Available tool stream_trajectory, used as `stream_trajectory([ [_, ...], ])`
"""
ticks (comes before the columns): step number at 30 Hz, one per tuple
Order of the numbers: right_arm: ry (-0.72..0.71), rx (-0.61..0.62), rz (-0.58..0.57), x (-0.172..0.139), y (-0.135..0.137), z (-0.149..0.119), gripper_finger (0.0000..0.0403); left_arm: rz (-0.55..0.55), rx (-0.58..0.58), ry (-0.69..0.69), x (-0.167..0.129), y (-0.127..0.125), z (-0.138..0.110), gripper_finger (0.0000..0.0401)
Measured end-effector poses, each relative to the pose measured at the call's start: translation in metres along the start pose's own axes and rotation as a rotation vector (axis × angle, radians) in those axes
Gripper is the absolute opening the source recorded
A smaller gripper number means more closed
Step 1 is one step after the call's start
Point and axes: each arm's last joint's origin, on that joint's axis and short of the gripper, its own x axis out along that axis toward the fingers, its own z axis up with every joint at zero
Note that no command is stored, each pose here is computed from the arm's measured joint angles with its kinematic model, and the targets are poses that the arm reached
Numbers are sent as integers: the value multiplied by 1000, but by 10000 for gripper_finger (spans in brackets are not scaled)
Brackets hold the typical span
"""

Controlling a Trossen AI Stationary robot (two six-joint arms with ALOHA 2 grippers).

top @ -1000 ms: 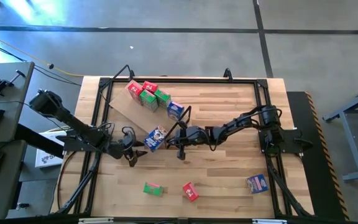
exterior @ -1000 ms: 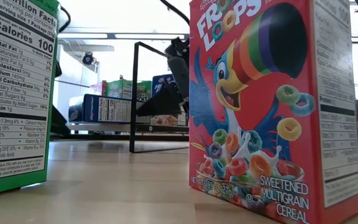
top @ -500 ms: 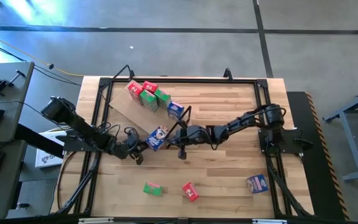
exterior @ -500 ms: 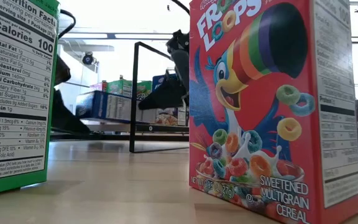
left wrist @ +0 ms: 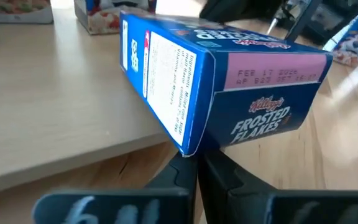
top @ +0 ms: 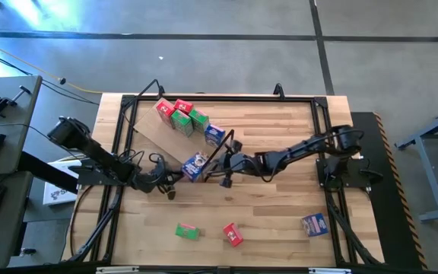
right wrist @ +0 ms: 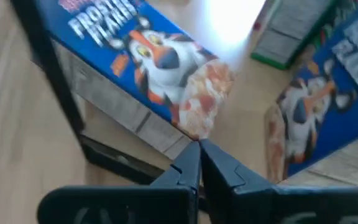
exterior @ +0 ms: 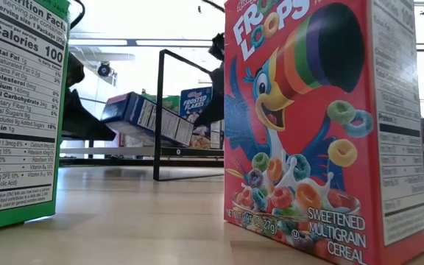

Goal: Stack cereal on shelf
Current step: Adjust the cereals on the shelf

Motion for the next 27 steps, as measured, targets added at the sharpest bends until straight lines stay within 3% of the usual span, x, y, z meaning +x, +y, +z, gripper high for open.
stream_trajectory([
  [7, 14, 40, -81, 7, -3, -6, 4, 17, -8, -42, -2, -1, 5, 1],
  [27, -11, 57, 34, 7, 0, -3, 4, 9, -6, -179, -6, 7, 42, 1],
])
